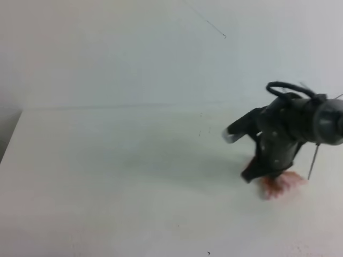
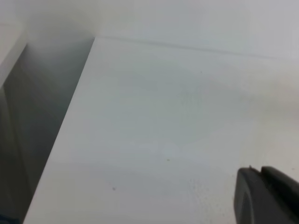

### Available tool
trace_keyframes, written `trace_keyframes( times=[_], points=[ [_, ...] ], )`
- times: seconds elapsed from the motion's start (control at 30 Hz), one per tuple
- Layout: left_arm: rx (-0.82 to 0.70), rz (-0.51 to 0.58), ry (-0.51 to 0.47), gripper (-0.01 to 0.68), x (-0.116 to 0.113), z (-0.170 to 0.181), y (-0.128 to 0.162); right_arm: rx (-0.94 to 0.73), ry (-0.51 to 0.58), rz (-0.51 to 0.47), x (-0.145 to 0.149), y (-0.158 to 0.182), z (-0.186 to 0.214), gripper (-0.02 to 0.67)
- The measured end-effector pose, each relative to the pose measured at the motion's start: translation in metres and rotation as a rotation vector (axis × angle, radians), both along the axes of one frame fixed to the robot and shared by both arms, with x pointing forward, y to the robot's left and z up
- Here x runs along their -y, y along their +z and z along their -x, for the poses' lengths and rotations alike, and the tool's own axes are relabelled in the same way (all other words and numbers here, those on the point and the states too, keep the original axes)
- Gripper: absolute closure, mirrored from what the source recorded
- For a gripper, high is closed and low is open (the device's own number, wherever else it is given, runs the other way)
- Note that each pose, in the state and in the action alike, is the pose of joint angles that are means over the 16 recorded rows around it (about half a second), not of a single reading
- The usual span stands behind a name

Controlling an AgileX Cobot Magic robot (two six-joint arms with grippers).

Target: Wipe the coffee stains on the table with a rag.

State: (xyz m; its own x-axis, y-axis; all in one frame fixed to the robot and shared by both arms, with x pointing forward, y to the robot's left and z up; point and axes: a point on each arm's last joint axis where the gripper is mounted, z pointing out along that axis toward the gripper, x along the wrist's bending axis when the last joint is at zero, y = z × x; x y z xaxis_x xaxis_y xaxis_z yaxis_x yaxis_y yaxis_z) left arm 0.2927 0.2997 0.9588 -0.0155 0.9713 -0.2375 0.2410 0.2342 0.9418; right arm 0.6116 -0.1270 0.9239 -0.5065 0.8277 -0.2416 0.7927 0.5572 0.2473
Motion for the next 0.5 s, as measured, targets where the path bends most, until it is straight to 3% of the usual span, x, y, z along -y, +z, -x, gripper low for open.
trace_keyframes(
  times=[0.13, 0.27, 0.37, 0.5],
  points=[
    [0.0, 0.0, 0.0, 0.674, 0.0, 0.0, 0.0, -0.011, -0.142, 0.038, 0.054, -0.003, -0.01, 0.619],
    [0.0, 0.0, 0.0, 0.674, 0.0, 0.0, 0.0, -0.05, -0.214, 0.047, 0.083, -0.006, -0.002, 0.619],
    [0.0, 0.0, 0.0, 0.674, 0.0, 0.0, 0.0, -0.091, -0.207, 0.03, 0.083, -0.007, 0.014, 0.62],
    [0.0, 0.0, 0.0, 0.674, 0.0, 0.0, 0.0, -0.14, -0.122, -0.018, 0.055, -0.008, 0.045, 0.62]
  ],
)
